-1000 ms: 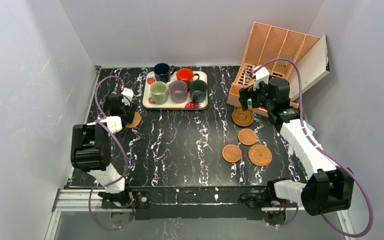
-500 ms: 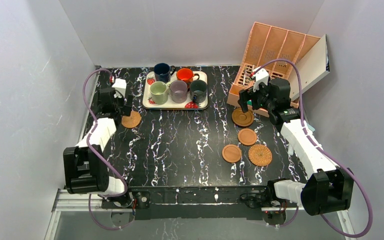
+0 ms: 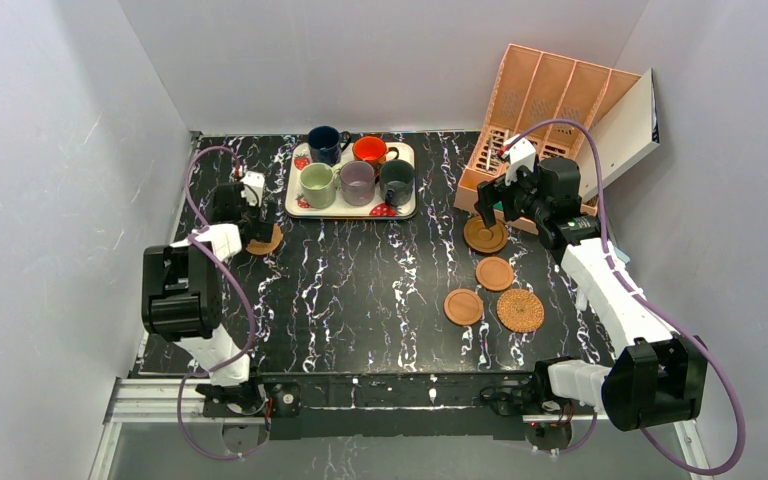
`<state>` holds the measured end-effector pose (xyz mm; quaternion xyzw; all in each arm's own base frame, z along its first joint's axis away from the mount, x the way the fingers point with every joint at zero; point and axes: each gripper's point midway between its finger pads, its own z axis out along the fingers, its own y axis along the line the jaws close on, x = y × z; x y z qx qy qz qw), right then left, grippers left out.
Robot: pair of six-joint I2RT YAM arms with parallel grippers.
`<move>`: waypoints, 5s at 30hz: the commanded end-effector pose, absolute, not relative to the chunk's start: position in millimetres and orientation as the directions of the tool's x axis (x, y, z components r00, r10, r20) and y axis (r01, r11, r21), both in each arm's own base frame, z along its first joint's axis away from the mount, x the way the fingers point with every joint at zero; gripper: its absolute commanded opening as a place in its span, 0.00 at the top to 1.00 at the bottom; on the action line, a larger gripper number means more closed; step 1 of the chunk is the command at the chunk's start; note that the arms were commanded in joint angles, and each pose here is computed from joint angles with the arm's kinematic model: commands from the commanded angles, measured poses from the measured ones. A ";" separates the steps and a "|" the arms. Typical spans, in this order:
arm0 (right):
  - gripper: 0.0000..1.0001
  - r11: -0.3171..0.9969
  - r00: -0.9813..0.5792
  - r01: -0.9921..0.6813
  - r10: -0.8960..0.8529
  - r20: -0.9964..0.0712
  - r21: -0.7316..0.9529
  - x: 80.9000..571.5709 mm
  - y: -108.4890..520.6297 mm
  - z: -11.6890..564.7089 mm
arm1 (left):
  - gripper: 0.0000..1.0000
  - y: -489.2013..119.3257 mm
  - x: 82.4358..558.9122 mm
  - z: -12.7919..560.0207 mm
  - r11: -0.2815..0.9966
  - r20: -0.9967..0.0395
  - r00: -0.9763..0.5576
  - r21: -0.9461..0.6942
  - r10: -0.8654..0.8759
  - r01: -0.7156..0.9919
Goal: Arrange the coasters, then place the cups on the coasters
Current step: Move the coaster to the center of the board.
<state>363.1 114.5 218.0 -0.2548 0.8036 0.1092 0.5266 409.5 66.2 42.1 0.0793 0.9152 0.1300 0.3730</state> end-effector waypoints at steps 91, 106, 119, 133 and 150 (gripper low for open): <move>0.01 0.548 -0.478 -0.836 -0.756 -0.448 -0.032 306.3 158.7 61.4 | 0.02 -32.1 294.6 96.9 0.926 -0.760 -0.616 -0.052 0.206 0.374; 0.01 0.561 -0.491 -0.827 -0.755 -0.433 -0.040 308.9 155.9 55.1 | 0.02 -13.9 359.3 80.2 0.955 -0.712 -0.679 -0.043 0.177 0.294; 0.01 0.558 -0.485 -0.829 -0.754 -0.443 -0.041 308.9 157.6 57.9 | 0.02 -1.1 359.9 43.6 0.968 -0.641 -0.746 -0.021 0.179 0.250; 0.01 0.559 -0.485 -0.828 -0.753 -0.446 -0.044 309.8 157.9 58.9 | 0.02 8.4 321.9 16.5 0.966 -0.542 -0.812 -0.002 0.215 0.258; 0.01 0.560 -0.484 -0.827 -0.751 -0.450 -0.045 309.9 158.2 61.0 | 0.02 -0.3 273.6 32.4 0.945 -0.521 -0.810 -0.020 0.269 0.327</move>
